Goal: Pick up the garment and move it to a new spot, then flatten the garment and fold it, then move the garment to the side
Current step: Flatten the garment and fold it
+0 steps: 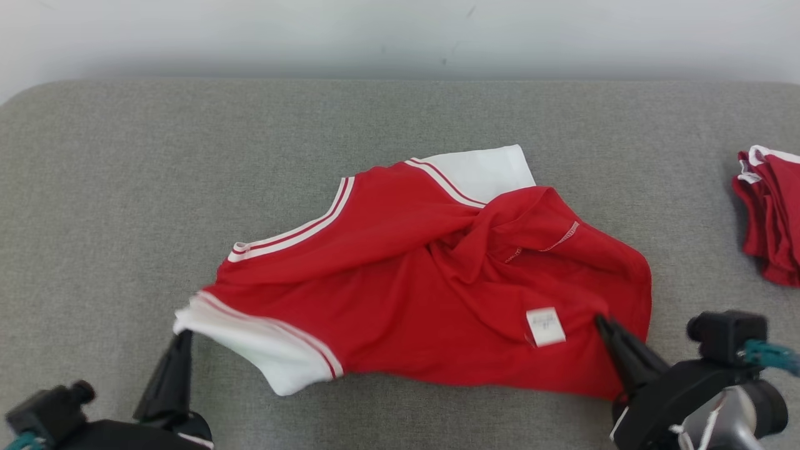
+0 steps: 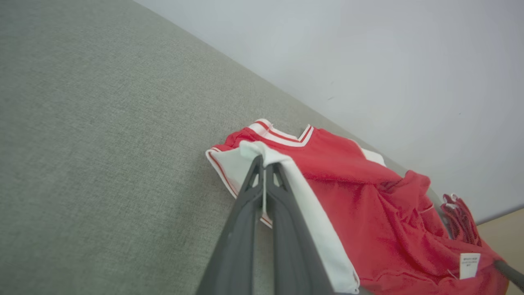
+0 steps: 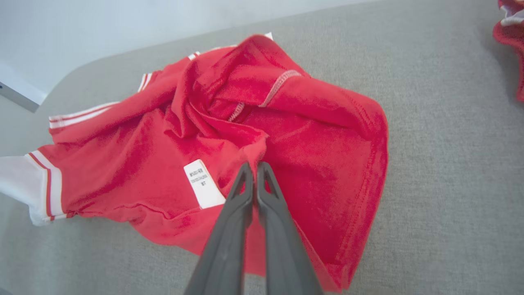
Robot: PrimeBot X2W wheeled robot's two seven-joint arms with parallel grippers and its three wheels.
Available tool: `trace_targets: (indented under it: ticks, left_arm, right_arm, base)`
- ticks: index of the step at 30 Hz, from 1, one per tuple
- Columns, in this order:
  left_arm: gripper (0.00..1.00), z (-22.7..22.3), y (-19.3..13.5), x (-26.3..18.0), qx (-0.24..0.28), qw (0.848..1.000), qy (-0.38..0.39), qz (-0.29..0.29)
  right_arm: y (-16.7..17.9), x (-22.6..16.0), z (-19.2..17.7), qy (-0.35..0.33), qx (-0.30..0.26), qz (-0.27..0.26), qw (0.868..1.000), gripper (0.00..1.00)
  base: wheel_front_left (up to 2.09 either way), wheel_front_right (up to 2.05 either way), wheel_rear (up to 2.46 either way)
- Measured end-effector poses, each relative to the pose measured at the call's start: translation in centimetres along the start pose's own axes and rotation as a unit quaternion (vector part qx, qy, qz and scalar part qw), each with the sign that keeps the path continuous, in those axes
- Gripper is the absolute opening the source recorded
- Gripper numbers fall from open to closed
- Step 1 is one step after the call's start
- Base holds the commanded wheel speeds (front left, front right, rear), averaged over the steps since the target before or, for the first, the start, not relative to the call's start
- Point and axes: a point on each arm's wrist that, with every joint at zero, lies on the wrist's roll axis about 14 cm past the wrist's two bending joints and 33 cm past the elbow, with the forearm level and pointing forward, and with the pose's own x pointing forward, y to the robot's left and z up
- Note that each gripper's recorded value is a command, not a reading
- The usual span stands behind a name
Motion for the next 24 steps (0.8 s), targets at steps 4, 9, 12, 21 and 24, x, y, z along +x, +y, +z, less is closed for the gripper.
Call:
trace_targets:
  ticks: [4,9,12,21,24]
  left_arm:
    - [0.0,4.9,-2.8,0.2,-0.095,0.989,-0.1,-0.049]
    - [0.0,11.5,-5.7,0.4,-0.153,0.964,-0.182,-0.118]
    - [0.0,16.4,-7.5,0.4,-0.151,0.948,-0.231,-0.156]
    - [0.0,28.4,-17.3,-1.7,-0.115,0.895,-0.314,-0.294]
    - [0.0,28.8,-19.1,-0.5,-0.099,0.902,-0.29,-0.304]
  right_arm:
    - [0.4,-0.5,4.7,-0.088,0.031,0.023,0.995,0.0]
    - [1.2,-1.7,11.6,-0.191,0.016,0.056,0.98,0.0]
    - [2.0,-2.9,16.1,-0.255,0.004,0.078,0.964,0.0]
    - [3.0,-7.4,26.1,-0.39,-0.034,0.098,0.915,0.0]
    - [2.7,-7.3,27.0,-0.395,-0.026,0.101,0.913,0.0]
  base:
    - [0.0,0.0,0.0]
    - [0.0,0.0,0.0]
    - [0.0,0.0,0.0]
    - [0.0,0.0,0.0]
    - [0.0,0.0,0.0]
